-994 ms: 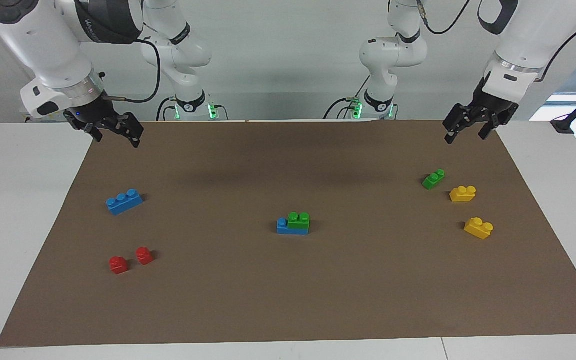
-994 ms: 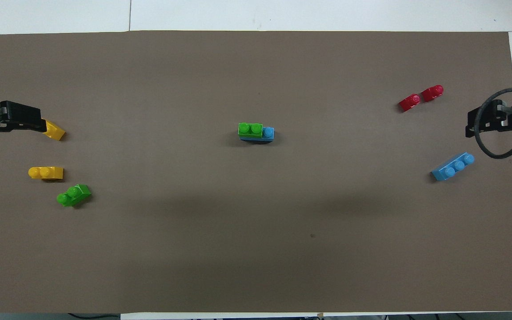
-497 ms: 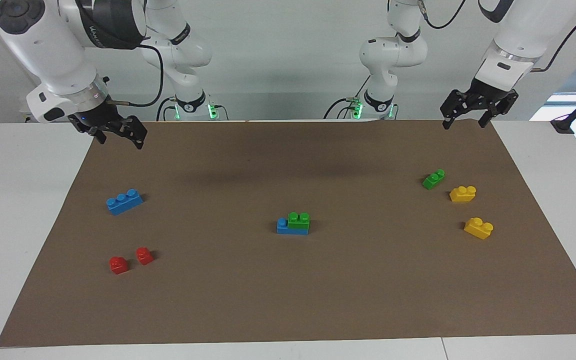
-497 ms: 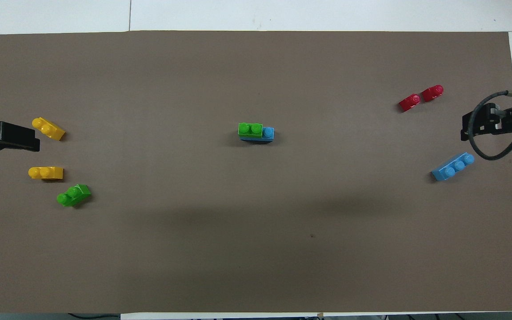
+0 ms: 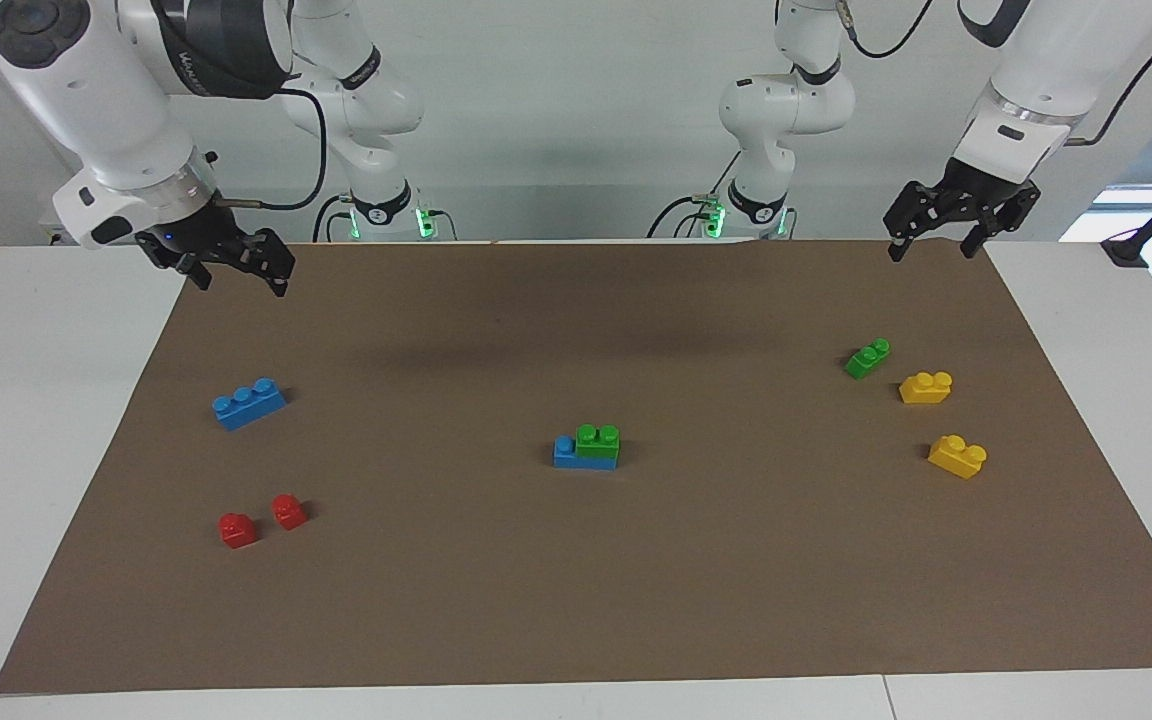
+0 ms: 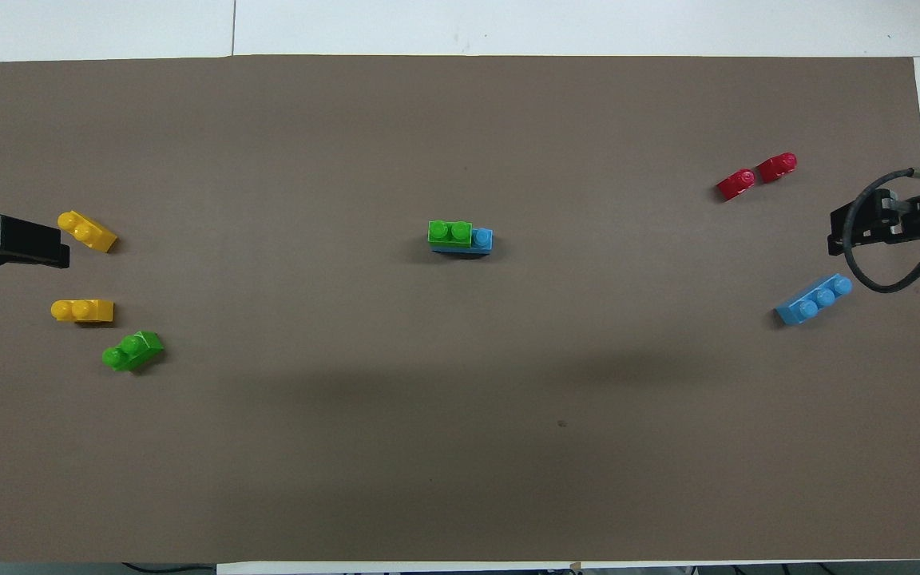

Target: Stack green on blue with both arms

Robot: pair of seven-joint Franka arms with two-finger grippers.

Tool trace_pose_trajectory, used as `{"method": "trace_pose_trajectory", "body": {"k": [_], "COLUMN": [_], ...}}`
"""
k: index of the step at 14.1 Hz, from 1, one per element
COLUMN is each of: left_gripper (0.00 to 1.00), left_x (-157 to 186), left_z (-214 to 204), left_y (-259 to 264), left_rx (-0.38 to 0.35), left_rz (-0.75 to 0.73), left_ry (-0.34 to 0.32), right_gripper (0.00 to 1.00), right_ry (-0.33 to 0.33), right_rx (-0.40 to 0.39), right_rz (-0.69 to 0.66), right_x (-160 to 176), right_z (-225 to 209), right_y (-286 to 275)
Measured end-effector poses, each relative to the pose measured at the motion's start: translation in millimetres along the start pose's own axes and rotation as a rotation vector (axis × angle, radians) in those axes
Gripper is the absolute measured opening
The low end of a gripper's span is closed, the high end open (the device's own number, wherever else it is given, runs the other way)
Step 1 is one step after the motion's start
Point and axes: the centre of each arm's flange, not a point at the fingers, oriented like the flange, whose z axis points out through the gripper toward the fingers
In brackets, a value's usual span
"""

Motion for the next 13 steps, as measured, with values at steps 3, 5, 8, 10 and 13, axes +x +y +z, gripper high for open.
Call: {"method": "trace_pose_trajectory", "body": {"k": [3,5,8,10,13], "left_gripper": [1.0,1.0,1.0,1.0,1.0], "left_x": [0,0,0,0,0], "left_z": [0,0,1,1,0], "left_y": [4,5,4,3,3], "left_rx": [0.001,0.001,0.001,0.001,0.001], "left_rz": [0.008,0.009,0.006,0.005,0.005], "left_ry": [0.0,0.0,-0.002,-0.002,-0.002], "right_gripper": [1.0,1.0,1.0,1.0,1.0], "right_ry": [0.003,0.03,0.091,0.096,0.096], "right_rx": [0.001,0.004,0.011,0.011,0.011], "right_rz": [0.003,0.005,0.014,0.015,0.015], "right_x": [0,4,10,11,11], "right_z": [0,-2,-8,-8,-8], "right_y": [2,3,7,7,7]}}
